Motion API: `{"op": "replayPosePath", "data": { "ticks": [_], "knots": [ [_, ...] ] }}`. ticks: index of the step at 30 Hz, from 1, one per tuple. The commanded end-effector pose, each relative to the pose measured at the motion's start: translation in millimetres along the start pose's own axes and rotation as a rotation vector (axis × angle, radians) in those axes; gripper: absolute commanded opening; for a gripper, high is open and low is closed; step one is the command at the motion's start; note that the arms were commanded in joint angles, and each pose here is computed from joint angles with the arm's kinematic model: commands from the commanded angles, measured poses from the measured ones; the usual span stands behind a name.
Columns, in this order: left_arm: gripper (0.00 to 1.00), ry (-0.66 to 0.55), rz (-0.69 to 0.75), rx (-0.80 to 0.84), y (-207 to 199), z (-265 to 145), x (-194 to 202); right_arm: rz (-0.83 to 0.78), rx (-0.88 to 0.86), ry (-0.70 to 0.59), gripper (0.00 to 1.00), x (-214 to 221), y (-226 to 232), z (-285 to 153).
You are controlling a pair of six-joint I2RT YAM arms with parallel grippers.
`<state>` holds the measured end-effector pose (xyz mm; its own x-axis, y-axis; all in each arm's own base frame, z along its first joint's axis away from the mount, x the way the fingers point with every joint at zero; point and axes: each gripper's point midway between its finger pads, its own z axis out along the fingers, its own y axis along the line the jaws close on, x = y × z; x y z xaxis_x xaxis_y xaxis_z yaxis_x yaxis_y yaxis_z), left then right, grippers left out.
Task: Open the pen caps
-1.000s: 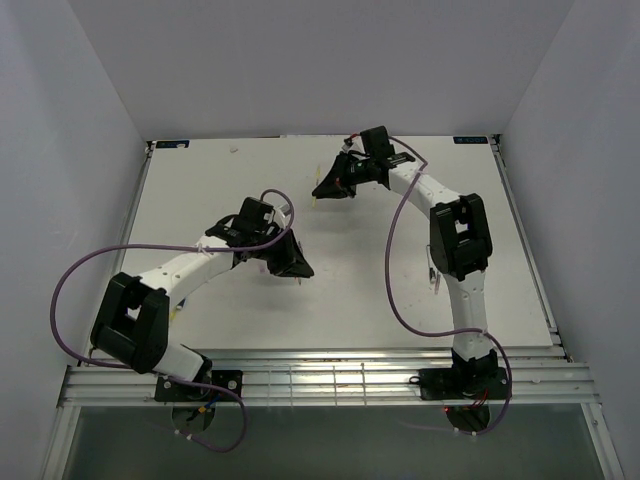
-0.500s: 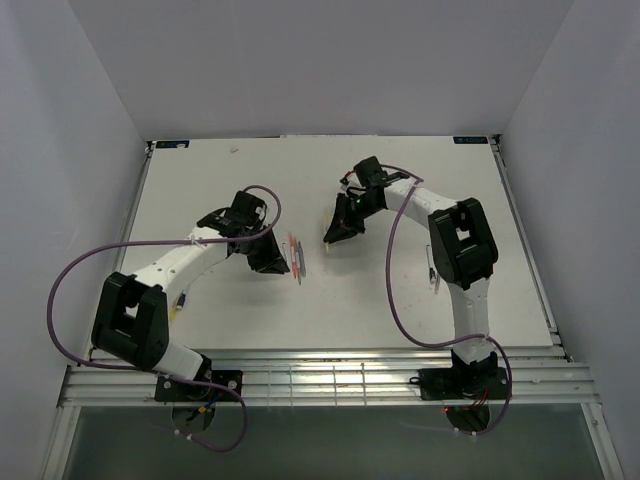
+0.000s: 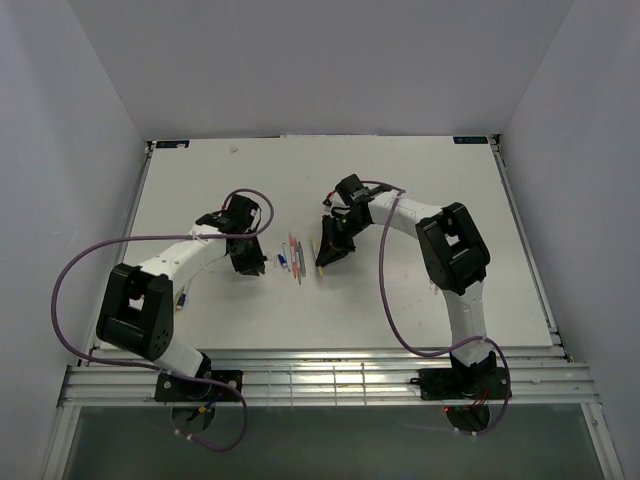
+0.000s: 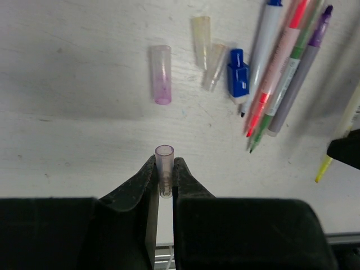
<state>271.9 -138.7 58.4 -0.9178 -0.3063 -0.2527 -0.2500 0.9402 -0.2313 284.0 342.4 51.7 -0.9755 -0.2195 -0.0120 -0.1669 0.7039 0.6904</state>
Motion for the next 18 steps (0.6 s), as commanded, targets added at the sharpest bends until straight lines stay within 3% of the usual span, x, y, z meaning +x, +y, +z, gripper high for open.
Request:
{"op": "replayPosePath", "data": {
  "ticks": [1, 11, 18],
  "knots": [
    [0.00, -0.069, -0.005, -0.075, 21, 5, -15, -0.029, -0.020, -0.015, 0.08, -3, 7, -8],
    [0.06, -0.028, 0.022, -0.169, 34, 32, -24, -0.021, -0.020, -0.002, 0.08, -3, 5, -4],
    [0.17, -0.003, 0.033, -0.170, 29, 45, -33, -0.021, -0.024, 0.016, 0.08, -2, 2, 2]
  ]
}}
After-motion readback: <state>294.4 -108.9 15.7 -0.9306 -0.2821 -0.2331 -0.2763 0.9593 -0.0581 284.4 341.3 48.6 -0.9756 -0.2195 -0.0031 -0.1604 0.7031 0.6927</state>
